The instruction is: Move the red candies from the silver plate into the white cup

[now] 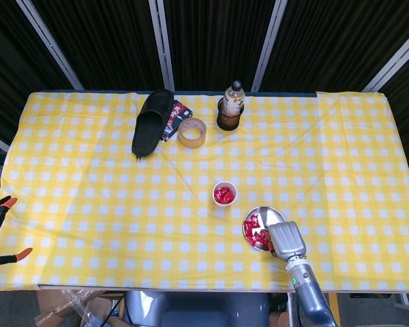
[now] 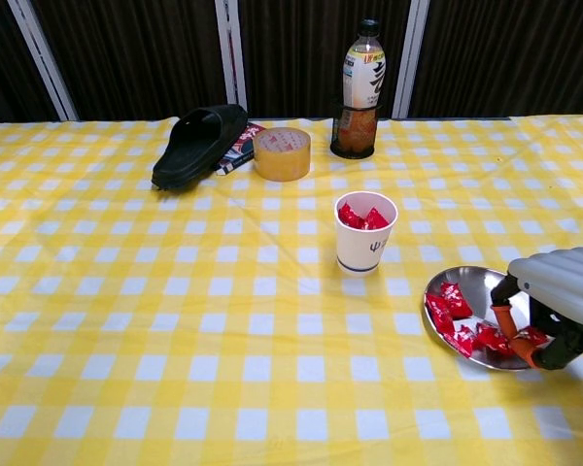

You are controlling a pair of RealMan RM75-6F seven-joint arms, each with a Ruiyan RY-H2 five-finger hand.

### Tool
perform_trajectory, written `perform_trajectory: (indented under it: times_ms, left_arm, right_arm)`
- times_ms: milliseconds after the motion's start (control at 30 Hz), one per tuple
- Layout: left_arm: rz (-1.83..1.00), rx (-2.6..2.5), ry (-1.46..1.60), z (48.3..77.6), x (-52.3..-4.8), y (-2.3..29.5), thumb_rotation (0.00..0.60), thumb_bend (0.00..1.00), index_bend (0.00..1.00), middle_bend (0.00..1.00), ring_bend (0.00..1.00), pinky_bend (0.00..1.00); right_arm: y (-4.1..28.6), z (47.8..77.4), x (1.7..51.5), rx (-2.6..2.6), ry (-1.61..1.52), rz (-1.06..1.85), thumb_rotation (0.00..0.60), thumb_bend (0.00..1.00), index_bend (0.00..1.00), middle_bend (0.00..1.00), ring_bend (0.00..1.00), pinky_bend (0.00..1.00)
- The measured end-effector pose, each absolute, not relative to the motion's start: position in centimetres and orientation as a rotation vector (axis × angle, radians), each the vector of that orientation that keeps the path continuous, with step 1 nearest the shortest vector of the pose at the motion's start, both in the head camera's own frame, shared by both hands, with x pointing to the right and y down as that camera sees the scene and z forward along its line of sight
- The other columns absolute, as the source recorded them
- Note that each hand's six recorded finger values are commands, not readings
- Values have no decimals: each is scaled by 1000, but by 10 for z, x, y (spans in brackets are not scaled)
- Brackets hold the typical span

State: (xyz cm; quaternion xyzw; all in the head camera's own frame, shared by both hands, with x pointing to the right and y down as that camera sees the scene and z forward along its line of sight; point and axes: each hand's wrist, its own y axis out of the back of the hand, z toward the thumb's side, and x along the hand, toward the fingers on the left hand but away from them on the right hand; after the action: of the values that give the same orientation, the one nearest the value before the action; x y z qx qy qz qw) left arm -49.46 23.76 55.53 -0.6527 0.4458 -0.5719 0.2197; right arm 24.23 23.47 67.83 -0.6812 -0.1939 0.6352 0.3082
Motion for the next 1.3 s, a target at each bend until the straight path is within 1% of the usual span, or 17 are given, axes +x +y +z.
perform_trajectory:
  times_ms: [600, 1033, 1167, 1300]
  left_arm:
    - [-1581, -1807, 1232, 555, -494, 238, 600, 34, 0, 0, 0, 0]
    - [-1603, -1809, 1232, 558, -496, 237, 600, 34, 0, 0, 0, 0]
    - [-1605, -1813, 1228, 558, -496, 237, 600, 34, 0, 0, 0, 0]
    - [-1610, -1820, 1231, 559, -497, 237, 600, 34, 0, 0, 0, 0]
  right_arm:
    - [214, 653, 227, -1795, -585, 1589, 600, 523, 589, 990, 1000, 983]
    - [159, 614, 173, -1801, -682, 1393, 600, 523, 589, 990, 1000, 983]
    - [146, 613, 156, -1818, -690, 1358, 600, 523, 589, 990, 1000, 983]
    - [139, 621, 142, -1838, -676, 1354, 600, 523, 589, 990, 1000, 983]
